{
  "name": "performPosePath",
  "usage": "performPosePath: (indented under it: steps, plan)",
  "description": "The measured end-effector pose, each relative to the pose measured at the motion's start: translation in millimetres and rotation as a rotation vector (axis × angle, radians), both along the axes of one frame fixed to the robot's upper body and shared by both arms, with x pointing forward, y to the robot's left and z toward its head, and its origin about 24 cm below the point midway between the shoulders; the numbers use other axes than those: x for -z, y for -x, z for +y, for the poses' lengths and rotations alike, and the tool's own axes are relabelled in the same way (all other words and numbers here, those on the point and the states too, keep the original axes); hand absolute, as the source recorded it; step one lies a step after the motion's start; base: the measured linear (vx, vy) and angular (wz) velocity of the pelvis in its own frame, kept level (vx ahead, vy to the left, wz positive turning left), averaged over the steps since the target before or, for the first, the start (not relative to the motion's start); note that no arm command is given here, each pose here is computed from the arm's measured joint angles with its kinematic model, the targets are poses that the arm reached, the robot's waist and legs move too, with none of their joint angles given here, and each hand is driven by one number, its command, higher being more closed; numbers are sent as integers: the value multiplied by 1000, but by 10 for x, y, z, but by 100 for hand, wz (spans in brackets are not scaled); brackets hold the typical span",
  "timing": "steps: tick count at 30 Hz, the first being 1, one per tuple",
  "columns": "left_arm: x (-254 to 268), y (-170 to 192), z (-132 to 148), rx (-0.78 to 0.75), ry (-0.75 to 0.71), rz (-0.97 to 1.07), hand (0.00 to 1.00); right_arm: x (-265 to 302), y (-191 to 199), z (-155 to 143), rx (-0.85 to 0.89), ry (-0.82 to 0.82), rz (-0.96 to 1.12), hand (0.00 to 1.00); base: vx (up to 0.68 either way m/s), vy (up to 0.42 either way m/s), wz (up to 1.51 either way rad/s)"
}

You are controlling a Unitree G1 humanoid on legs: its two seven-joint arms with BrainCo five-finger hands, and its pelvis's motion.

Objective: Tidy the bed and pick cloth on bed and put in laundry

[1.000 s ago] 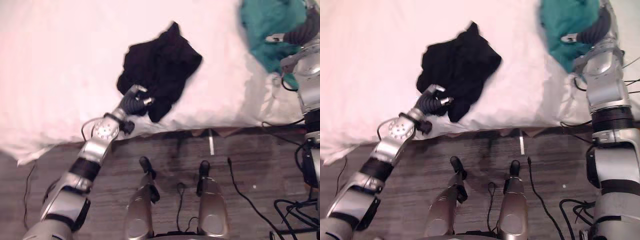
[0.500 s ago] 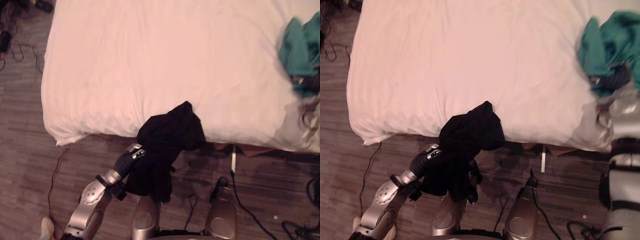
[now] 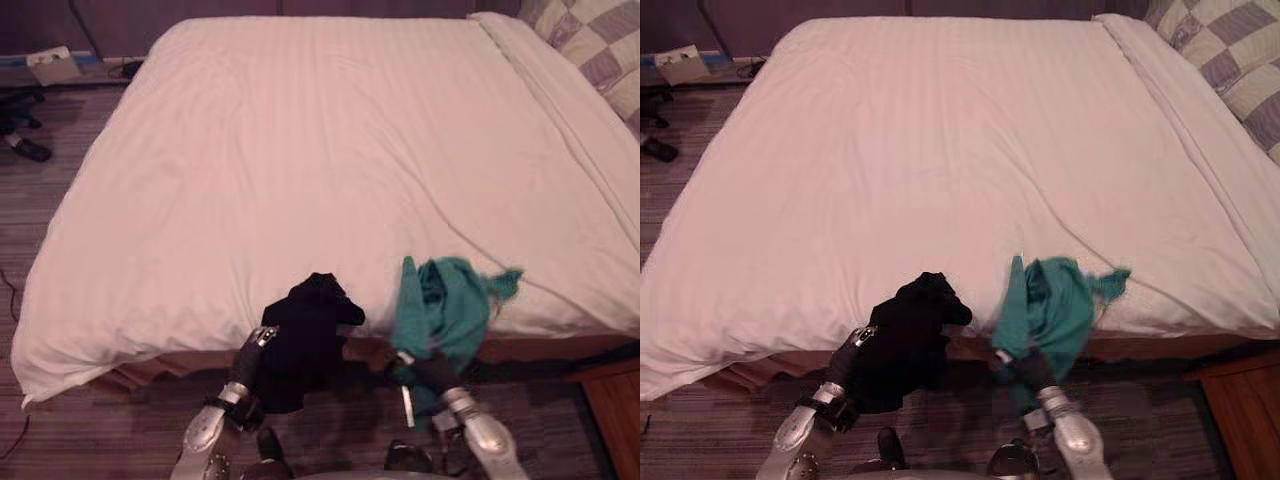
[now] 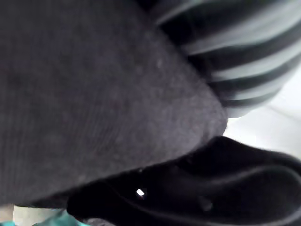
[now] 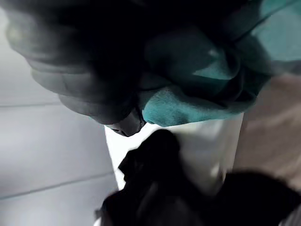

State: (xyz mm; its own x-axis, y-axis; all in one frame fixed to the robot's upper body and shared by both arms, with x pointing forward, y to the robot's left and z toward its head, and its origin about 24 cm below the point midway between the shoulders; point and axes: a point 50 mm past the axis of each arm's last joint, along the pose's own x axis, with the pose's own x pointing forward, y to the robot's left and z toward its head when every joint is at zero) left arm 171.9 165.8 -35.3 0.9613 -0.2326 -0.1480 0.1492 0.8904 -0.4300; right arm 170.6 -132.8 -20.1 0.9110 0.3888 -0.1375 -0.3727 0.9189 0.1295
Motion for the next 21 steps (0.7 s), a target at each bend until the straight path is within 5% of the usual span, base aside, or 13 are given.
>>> performPosePath:
  steps: [5, 11, 15, 21]
  plan:
    - [74, 83, -72, -167, 81, 39, 100, 289, 135, 325, -86, -12, 124, 100, 21, 7, 158]
    - [384, 306, -76, -321, 121, 223, 100, 398, 15, -12, 97, 165, 150, 100, 103, 113, 253]
    - [497, 337, 99, -486, 122, 302, 100, 339, -225, 52, 164, 175, 106, 100, -13, 54, 148]
    - [510, 157, 186, -428, 5, 308, 100, 415, -103, -65, 323, 177, 159, 100, 70, 51, 175]
